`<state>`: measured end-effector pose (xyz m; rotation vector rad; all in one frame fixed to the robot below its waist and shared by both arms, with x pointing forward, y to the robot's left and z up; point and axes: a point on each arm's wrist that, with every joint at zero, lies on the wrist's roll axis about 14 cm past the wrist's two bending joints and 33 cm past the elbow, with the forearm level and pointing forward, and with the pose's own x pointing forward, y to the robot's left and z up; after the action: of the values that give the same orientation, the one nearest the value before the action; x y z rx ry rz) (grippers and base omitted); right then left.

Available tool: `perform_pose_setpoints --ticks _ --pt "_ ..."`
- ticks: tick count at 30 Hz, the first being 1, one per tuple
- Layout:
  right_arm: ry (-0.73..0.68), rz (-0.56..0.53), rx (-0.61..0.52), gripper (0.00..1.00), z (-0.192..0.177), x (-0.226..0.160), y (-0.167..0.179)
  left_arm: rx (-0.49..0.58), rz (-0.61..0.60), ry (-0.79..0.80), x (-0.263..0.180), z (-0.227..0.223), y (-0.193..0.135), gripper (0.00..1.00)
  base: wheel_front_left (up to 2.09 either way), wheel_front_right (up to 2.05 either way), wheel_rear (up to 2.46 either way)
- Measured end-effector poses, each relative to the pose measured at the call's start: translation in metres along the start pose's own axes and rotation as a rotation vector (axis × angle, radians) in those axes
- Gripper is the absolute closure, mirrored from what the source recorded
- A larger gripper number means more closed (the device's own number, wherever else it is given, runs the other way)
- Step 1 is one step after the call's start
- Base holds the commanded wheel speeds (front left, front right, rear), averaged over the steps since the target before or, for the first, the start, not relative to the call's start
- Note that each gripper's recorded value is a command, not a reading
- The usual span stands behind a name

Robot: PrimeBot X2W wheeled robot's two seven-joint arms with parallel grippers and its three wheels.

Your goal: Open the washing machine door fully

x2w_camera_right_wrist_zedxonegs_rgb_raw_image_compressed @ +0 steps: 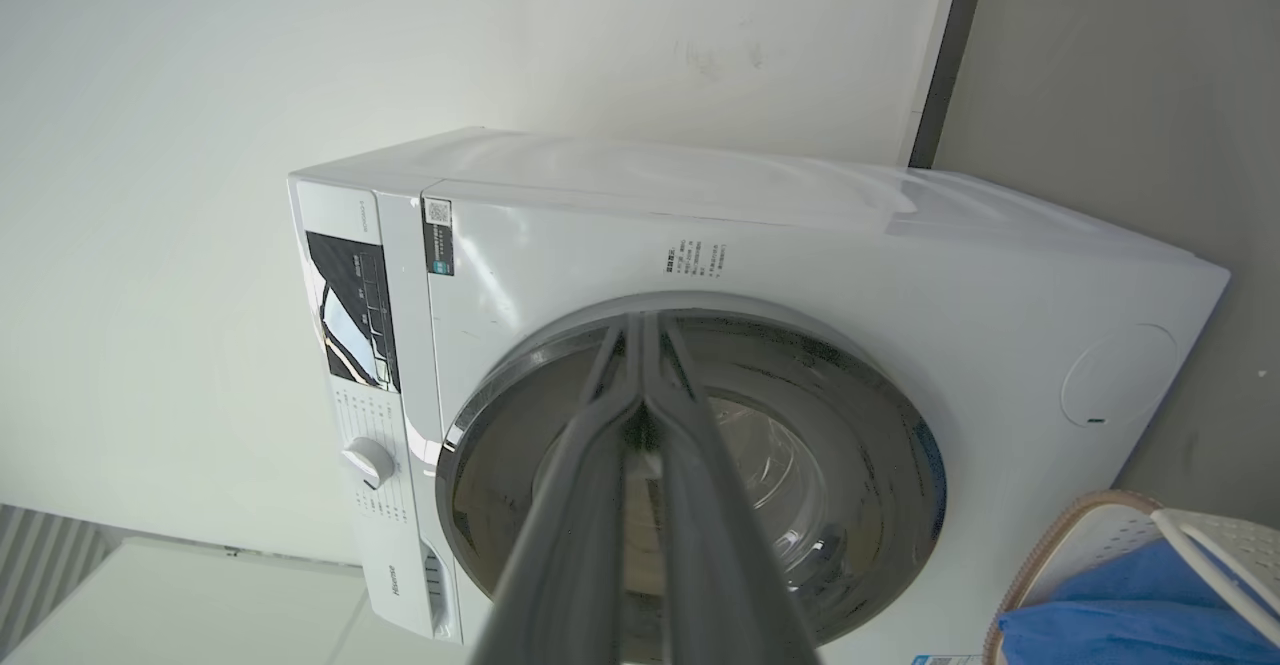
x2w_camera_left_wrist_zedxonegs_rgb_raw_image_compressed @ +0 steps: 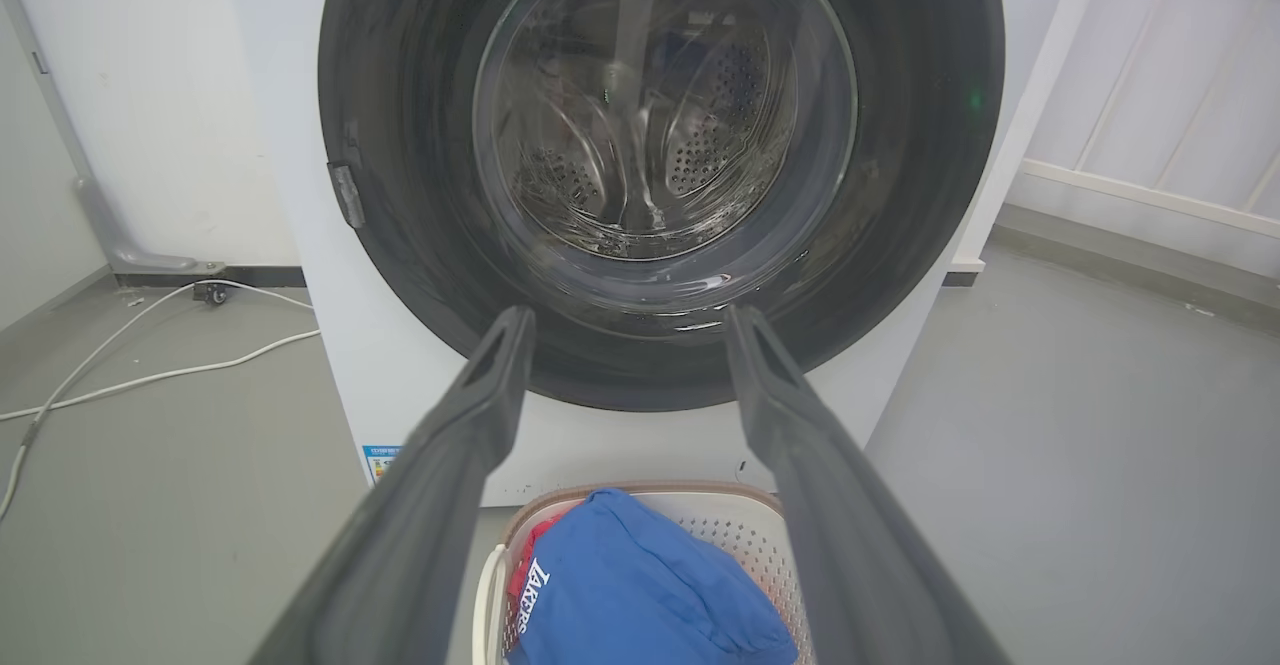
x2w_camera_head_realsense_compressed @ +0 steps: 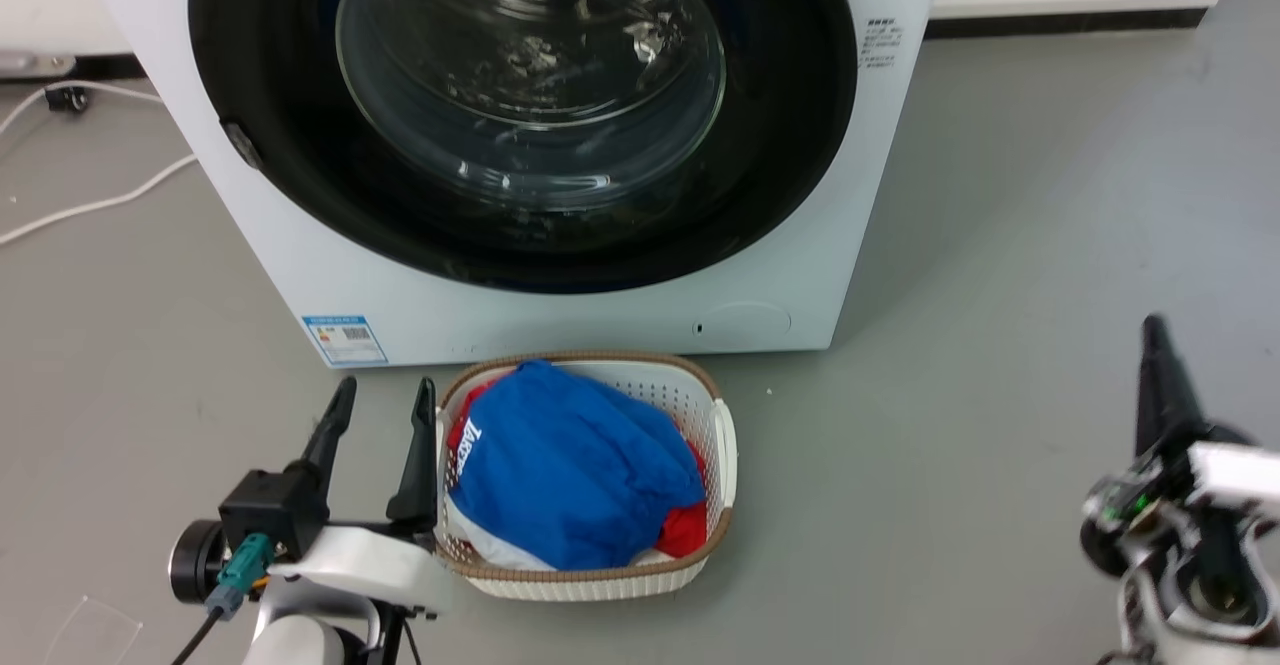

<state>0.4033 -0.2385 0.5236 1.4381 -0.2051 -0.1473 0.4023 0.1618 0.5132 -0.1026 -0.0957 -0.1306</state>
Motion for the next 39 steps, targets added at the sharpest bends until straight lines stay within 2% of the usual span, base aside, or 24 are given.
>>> perform_pose_setpoints --ticks 4,7,14,20,26,34,39 --pt "-0.045 0.007 0.135 1.0 0.022 0.031 0.005 -0.012 0.0 -0.005 0.012 -0.001 0.0 0.0 0.0 0.0 0.0" --pt "-0.031 0.021 0.175 1.0 0.032 0.059 0.011 -0.021 -0.002 -0.006 0.021 -0.004 0.0 0.0 0.0 0.0 0.0" --pt "0.129 0.039 0.12 1.0 0.019 0.127 0.027 -0.026 -0.009 -0.004 0.041 -0.012 0.002 0.0 0.0 0.0 0.0" --pt "0.33 0.053 0.011 1.0 -0.024 0.179 0.042 -0.026 -0.012 0.0 0.057 -0.021 0.007 0.0 0.0 0.0 0.0" --pt "0.515 0.041 -0.105 1.0 -0.078 0.215 0.044 -0.024 -0.006 0.019 0.069 -0.036 0.013 0.0 0.0 0.0 0.0" --pt "0.685 0.029 -0.202 1.0 -0.143 0.239 0.041 -0.028 0.004 0.042 0.076 -0.051 0.018 0.0 0.0 0.0 0.0" --pt "0.726 0.012 -0.234 1.0 -0.164 0.25 0.034 -0.03 -0.001 0.054 0.081 -0.06 0.018 0.0 0.0 0.0 0.0"
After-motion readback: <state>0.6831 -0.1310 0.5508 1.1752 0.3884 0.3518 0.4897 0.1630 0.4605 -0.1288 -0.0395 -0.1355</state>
